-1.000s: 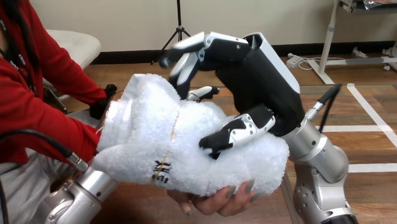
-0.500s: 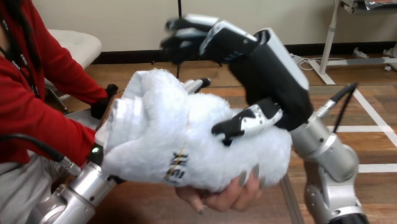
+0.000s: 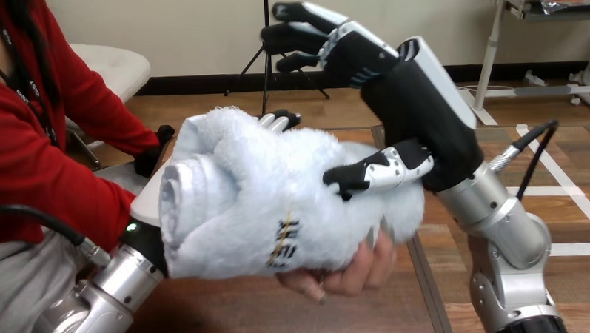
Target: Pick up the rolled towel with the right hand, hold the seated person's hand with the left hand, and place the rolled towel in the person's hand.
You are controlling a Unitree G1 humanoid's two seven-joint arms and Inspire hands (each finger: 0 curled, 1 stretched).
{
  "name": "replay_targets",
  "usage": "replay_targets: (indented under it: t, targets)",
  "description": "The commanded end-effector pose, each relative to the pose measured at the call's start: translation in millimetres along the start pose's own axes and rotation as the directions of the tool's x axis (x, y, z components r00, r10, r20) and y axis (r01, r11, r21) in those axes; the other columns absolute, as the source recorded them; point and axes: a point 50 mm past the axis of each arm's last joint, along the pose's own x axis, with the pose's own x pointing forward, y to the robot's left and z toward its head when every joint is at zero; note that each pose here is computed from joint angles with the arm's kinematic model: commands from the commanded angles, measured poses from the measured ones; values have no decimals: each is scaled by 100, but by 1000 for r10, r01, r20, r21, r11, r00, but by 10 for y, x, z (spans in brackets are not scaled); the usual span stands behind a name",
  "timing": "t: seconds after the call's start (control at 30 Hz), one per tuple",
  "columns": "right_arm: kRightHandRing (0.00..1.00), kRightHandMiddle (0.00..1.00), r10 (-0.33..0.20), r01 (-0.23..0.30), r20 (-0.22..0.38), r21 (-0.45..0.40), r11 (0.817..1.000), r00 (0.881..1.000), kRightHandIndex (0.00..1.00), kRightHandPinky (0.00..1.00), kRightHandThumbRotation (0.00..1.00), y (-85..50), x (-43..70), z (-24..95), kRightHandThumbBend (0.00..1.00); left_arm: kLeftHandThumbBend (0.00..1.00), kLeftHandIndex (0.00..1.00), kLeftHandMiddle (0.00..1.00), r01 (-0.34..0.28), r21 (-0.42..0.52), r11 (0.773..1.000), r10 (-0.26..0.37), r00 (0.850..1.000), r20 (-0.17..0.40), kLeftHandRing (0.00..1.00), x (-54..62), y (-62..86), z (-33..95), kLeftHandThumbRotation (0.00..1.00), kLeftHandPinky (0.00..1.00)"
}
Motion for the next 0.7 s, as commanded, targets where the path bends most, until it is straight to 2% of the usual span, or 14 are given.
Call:
replay_targets:
  t: [0.0, 0.33, 0.67]
  targets:
    - [82, 84, 10, -9, 33, -43, 999, 999, 89, 75, 47, -51, 47, 78, 100, 100, 100, 100, -68, 13, 998, 68, 997, 29, 98, 15, 171, 42, 68, 98]
    - [82, 84, 1, -1, 5, -62, 998, 1000, 91, 75, 46, -67, 16, 75, 100, 100, 100, 100, -64, 9, 998, 64, 998, 13, 99, -34, 149, 30, 70, 96]
    - [82, 87, -35, 33, -21, -74, 997, 999, 94, 73, 43, -69, -5, 69, 100, 100, 100, 100, -62, 10, 998, 62, 998, -1, 100, -71, 124, 21, 72, 96]
